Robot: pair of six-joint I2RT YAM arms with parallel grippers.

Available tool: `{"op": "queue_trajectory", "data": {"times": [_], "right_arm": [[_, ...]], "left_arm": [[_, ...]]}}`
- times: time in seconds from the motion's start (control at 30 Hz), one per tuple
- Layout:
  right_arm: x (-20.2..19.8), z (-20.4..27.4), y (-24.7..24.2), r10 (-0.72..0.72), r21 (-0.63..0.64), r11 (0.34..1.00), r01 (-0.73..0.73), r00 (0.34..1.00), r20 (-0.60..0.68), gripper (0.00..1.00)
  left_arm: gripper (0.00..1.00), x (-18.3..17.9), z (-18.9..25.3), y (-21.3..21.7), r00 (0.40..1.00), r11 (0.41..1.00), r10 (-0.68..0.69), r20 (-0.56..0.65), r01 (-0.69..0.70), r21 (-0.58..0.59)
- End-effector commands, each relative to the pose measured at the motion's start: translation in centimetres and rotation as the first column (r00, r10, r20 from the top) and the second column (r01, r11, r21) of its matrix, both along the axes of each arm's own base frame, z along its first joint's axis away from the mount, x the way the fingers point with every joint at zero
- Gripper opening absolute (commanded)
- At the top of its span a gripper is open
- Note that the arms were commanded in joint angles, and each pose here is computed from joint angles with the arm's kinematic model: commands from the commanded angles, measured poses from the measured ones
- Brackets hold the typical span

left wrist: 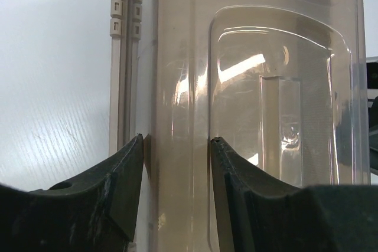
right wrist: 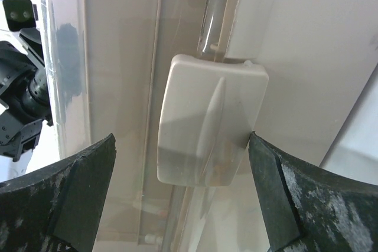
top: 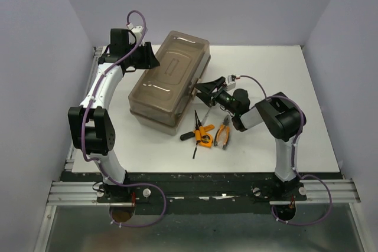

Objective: Pack the tool kit

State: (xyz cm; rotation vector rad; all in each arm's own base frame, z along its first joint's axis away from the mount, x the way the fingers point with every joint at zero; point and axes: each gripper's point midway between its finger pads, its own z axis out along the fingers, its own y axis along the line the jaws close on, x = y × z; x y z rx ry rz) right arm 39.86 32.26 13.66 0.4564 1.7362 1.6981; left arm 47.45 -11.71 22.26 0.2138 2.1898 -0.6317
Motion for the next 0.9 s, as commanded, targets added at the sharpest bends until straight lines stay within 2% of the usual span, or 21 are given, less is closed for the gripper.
{"op": "queue_trajectory", "data": {"times": [0.0,0.33,0.53,0.7,0.87], "right_arm": [[-1.1,5.8,-0.5,-0.033,0.114,0.993,0.015,0.987,0.156,1.0],[-1.3,7.3,-1.1,-0.068,0.105,0.993,0.046,0.975,0.211,1.0],[-1.5,5.4,-2.5,-0.136,0.089,0.988,0.124,0.98,0.148,1.0],[-1.5,5.2,-2.8,-0.147,0.074,0.988,0.138,0.978,0.148,1.0],[-1.6,5.7,-3.2,-0.164,0.025,0.986,0.163,0.973,0.163,1.0]], "left_arm": [[0.49,-1.7,-7.7,0.8,0.976,0.993,0.033,-0.215,-0.008,0.115],[0.48,-1.4,-9.1,1.9,0.973,0.984,0.06,-0.224,-0.021,0.176],[0.44,-1.3,-11.2,3.0,0.961,0.97,0.092,-0.259,-0.027,0.243],[0.4,-1.7,-12.6,4.6,0.953,0.944,0.126,-0.276,-0.03,0.328],[0.39,-2.4,-14.3,4.5,0.938,0.948,0.107,-0.33,0.004,0.318]]}}
